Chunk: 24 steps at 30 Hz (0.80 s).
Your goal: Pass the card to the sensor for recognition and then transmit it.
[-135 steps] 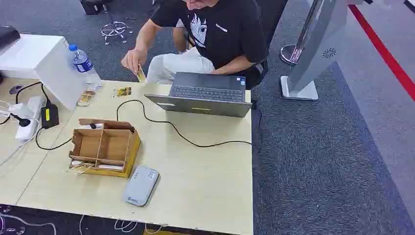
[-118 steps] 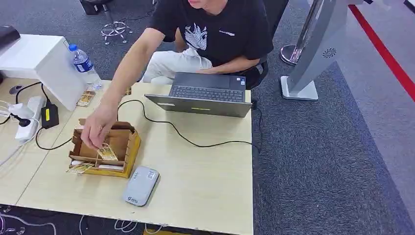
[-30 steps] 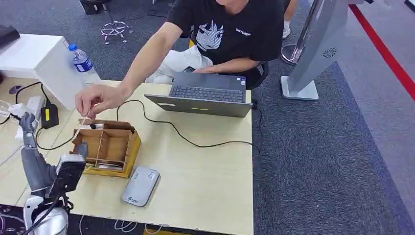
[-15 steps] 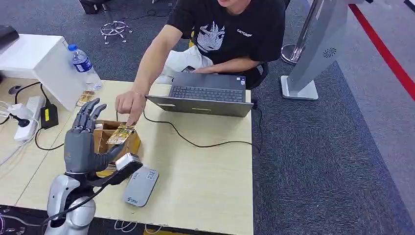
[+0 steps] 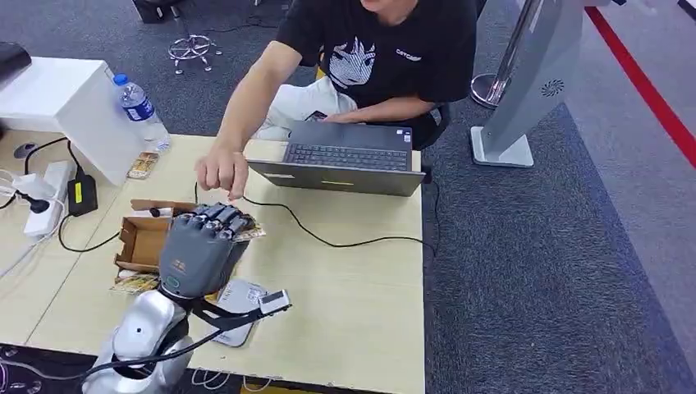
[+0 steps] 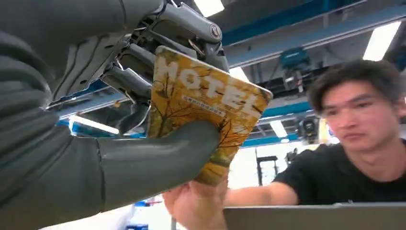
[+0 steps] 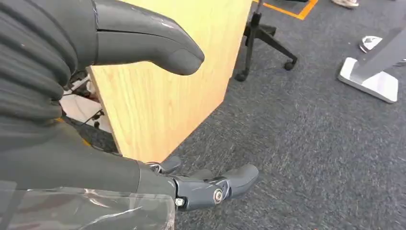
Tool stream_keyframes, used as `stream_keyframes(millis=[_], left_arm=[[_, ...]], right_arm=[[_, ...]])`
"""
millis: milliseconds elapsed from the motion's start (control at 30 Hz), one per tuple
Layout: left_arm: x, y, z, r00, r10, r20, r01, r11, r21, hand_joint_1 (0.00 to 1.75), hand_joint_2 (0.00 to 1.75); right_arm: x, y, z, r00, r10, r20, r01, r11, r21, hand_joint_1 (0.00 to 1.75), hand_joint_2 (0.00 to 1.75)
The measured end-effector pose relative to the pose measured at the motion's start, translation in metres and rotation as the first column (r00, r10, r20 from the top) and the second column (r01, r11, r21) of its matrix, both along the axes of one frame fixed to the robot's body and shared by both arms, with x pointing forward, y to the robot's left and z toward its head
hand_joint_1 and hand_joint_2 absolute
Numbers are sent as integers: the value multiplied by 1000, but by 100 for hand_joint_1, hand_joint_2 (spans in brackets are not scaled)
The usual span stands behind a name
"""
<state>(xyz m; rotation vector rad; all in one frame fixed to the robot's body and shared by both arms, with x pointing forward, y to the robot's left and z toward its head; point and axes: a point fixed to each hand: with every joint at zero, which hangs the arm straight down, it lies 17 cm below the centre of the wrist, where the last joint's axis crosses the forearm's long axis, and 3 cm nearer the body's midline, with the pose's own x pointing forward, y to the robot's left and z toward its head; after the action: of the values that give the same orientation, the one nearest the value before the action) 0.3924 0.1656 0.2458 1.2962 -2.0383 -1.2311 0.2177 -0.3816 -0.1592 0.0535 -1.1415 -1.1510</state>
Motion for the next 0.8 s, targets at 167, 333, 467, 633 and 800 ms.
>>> stream_keyframes(millis=[167,333,467,633,800], left_arm=[[-17,-17,-19,990,-121,-75,118,992,-34,175,175],[-38,-16,-46,974,-163,-159,156,986,-52,175,175],[-51,-11,-71,959,-164,-232,156,986,-52,175,175],[-55,1,-103,936,-123,-329,112,992,-53,175,175],[-51,14,-124,922,-74,-380,69,997,-28,175,175]], right_arm=[[-3,-3,-1,1000,-19,-3,19,1000,2,0,175],[-7,-7,-1,999,-43,-3,43,999,2,0,175],[-9,-10,-2,998,-55,-5,55,999,3,0,175],[-9,-11,-1,999,-54,-6,54,999,-1,0,175],[-8,-10,-1,999,-52,-5,52,999,-3,0,175]])
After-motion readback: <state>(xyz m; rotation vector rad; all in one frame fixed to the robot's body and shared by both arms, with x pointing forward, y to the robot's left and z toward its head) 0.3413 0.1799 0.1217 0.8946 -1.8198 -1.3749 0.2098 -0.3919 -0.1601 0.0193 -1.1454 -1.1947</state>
